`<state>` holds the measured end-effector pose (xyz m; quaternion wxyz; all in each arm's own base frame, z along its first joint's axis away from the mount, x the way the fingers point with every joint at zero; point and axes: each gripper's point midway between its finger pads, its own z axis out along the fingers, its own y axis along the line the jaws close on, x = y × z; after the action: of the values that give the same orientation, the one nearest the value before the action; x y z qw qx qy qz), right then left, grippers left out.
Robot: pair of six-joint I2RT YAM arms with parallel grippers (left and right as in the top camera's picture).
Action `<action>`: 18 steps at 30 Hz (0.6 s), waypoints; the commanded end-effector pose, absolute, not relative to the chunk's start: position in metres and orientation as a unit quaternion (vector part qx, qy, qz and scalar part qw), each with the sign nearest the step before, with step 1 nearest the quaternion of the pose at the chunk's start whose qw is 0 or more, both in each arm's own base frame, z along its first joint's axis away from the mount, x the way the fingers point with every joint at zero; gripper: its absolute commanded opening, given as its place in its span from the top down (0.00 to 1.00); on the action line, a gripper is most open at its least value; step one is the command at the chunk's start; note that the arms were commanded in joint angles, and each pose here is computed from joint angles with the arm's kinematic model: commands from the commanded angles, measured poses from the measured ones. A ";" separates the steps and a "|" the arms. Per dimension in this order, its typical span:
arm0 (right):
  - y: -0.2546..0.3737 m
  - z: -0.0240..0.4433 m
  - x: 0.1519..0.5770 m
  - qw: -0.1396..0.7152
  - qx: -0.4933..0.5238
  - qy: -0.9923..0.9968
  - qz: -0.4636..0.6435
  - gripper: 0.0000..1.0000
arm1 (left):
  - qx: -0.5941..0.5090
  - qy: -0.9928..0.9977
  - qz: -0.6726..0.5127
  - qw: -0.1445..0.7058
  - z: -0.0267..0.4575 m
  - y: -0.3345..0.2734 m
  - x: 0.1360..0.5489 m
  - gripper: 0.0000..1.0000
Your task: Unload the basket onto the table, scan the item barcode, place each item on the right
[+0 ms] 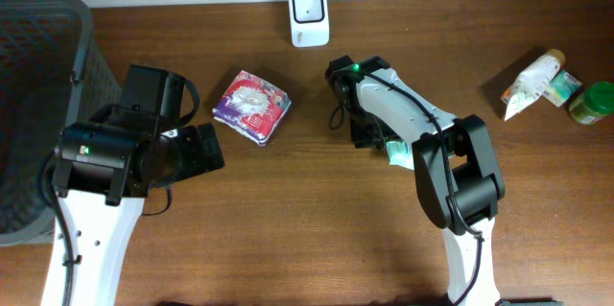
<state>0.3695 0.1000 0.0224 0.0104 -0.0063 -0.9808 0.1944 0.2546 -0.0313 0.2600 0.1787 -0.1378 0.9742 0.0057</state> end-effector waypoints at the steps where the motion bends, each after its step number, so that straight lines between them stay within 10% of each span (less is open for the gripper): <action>1: 0.084 0.021 0.372 0.017 -0.015 -0.980 0.197 0.36 | -0.142 0.973 0.006 0.184 0.262 -0.031 0.255 0.01; 7: 0.045 0.007 0.373 0.037 -0.031 -0.980 0.192 0.41 | -0.142 0.973 0.007 0.184 0.262 -0.031 0.255 0.01; 12: 0.045 0.011 0.375 0.036 -0.032 -0.980 0.191 0.96 | -0.142 0.973 0.006 0.184 0.262 -0.031 0.255 0.01; 18: 0.151 0.060 0.375 0.082 0.082 -0.986 -0.117 0.96 | -0.142 0.973 0.007 0.184 0.262 -0.031 0.255 0.01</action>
<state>0.3770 0.0771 0.0416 0.0629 -0.0001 -0.9927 0.1029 0.2543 -0.0312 0.2598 0.1780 -0.1377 0.9743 0.0060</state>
